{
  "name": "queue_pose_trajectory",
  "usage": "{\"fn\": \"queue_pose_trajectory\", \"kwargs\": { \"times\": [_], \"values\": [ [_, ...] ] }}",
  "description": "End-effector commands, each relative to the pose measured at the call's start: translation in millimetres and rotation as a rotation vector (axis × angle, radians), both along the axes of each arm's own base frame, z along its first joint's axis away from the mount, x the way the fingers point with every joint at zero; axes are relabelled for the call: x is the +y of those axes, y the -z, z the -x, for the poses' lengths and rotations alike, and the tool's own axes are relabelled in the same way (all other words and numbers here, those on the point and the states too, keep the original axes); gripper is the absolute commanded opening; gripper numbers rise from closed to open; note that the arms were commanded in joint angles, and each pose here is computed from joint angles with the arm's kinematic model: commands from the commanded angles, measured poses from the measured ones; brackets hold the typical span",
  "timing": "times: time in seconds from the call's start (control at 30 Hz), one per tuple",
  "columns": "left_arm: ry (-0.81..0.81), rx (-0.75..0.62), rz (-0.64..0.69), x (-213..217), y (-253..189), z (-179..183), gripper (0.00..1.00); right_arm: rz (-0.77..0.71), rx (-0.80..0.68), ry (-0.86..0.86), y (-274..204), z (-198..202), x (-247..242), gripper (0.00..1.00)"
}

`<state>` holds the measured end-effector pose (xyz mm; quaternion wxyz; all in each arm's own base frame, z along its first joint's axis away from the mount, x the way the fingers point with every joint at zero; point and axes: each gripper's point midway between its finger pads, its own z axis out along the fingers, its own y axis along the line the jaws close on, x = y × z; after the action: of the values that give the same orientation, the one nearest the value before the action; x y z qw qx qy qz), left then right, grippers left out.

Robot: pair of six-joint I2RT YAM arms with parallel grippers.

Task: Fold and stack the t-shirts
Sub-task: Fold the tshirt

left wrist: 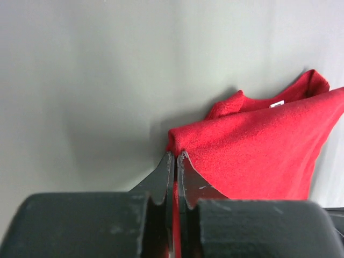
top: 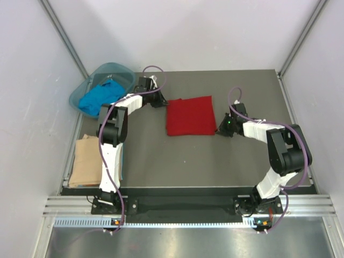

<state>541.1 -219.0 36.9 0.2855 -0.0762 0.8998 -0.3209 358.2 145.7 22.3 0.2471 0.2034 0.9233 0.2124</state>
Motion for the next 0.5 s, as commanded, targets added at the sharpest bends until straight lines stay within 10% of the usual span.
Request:
{"fn": "queue_pose_trajectory", "kwargs": {
  "times": [0.0, 0.47],
  "values": [
    [-0.023, -0.011, -0.020, 4.9, 6.9, -8.5, 0.00, 0.080, 0.002, 0.018, 13.8, 1.1, -13.6, 0.00],
    [-0.094, 0.031, -0.049, 21.9, 7.7, 32.3, 0.00, 0.164, 0.010, -0.049, 7.9, 24.4, -35.6, 0.00]
  ]
}}
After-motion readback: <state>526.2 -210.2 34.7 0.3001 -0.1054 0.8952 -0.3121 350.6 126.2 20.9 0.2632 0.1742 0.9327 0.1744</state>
